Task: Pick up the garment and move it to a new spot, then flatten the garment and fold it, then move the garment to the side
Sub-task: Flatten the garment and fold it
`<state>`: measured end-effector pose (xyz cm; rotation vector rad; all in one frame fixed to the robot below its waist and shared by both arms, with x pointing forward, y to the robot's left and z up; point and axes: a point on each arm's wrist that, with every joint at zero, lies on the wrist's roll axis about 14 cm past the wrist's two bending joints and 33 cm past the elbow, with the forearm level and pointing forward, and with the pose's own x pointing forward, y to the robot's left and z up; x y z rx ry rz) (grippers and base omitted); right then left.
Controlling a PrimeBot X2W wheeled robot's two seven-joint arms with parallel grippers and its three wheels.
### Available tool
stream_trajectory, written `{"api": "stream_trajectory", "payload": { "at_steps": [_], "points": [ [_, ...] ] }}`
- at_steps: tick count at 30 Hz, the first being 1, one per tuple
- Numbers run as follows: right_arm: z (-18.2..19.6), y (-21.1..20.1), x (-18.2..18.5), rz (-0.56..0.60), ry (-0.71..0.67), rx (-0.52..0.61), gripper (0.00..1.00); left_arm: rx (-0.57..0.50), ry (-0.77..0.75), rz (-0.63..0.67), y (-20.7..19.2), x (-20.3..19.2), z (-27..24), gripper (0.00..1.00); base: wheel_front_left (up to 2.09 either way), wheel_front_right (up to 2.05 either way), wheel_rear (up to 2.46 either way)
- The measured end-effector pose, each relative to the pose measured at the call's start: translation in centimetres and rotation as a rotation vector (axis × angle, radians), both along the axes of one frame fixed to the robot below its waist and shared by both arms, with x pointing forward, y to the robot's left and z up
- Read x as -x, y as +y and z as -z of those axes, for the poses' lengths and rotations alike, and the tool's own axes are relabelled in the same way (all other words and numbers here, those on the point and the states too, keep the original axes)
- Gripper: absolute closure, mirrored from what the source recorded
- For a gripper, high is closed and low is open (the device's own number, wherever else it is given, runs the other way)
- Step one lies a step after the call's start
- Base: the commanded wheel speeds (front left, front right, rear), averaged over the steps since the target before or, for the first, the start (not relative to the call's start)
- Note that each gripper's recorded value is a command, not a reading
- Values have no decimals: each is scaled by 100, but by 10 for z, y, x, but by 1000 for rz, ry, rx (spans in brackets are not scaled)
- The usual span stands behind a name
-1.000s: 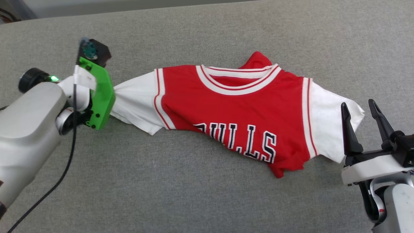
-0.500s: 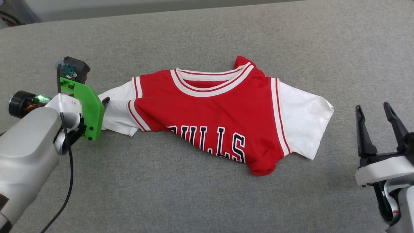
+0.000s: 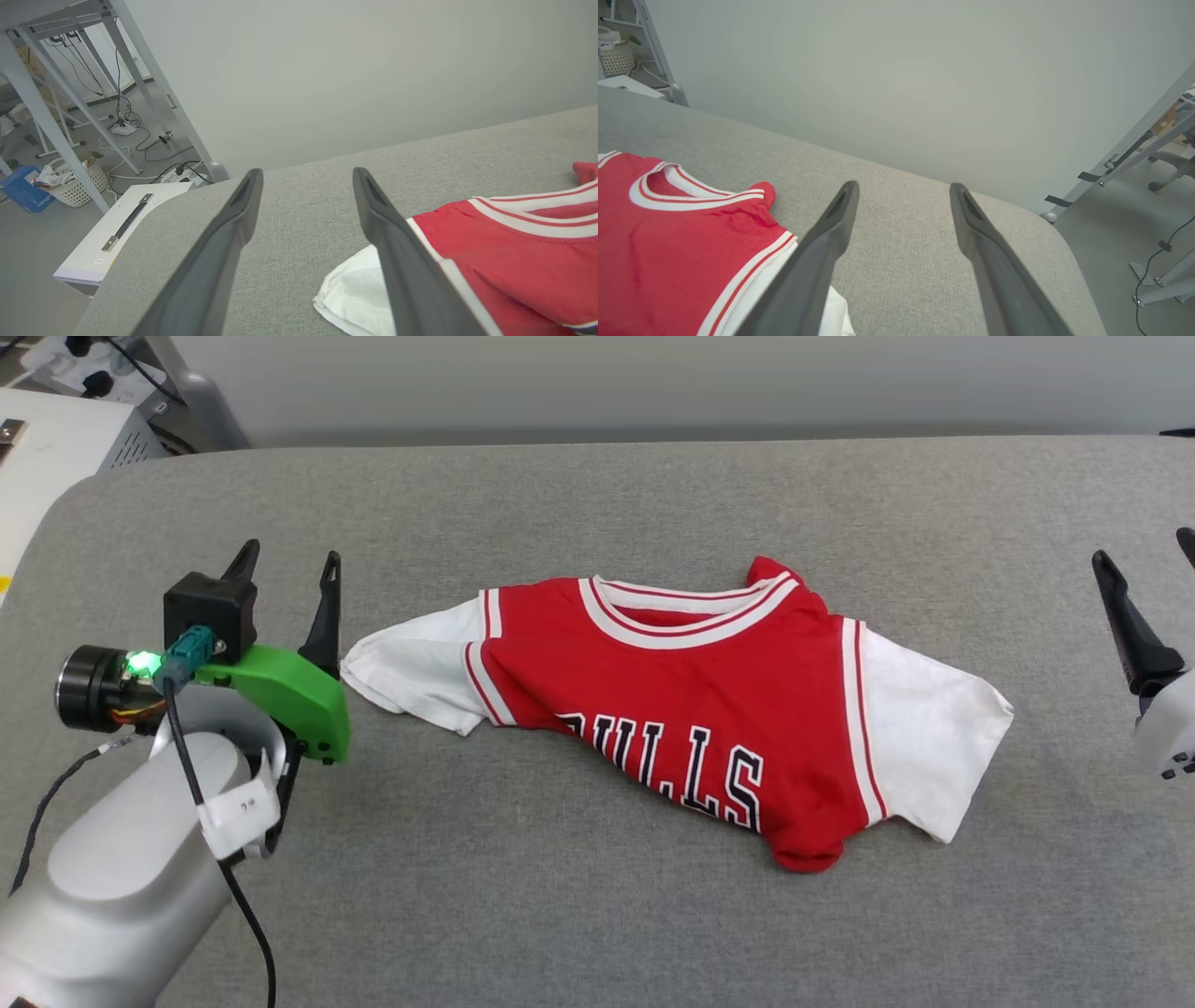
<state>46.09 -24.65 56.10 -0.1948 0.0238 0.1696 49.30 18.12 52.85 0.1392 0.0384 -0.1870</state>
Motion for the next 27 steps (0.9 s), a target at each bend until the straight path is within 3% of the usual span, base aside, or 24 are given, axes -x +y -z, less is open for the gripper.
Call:
{"api": "stream_trajectory", "payload": {
  "at_steps": [6,10,12,21,27],
  "points": [
    [55,15,2,-85,425,42,0,32,-103,-85,10,20,-20,0,0,0,0],
    [97,10,17,-85,730,41,0,52,-89,-103,9,34,-4,0,0,0,0],
    [108,8,19,-83,817,64,0,55,-77,-114,10,38,4,0,0,0,0],
    [154,18,0,-94,972,96,0,48,-71,-140,19,28,21,0,0,0,0],
    [201,28,14,-114,1098,96,0,47,-45,-149,23,22,37,0,0,0,0]
  ]
}}
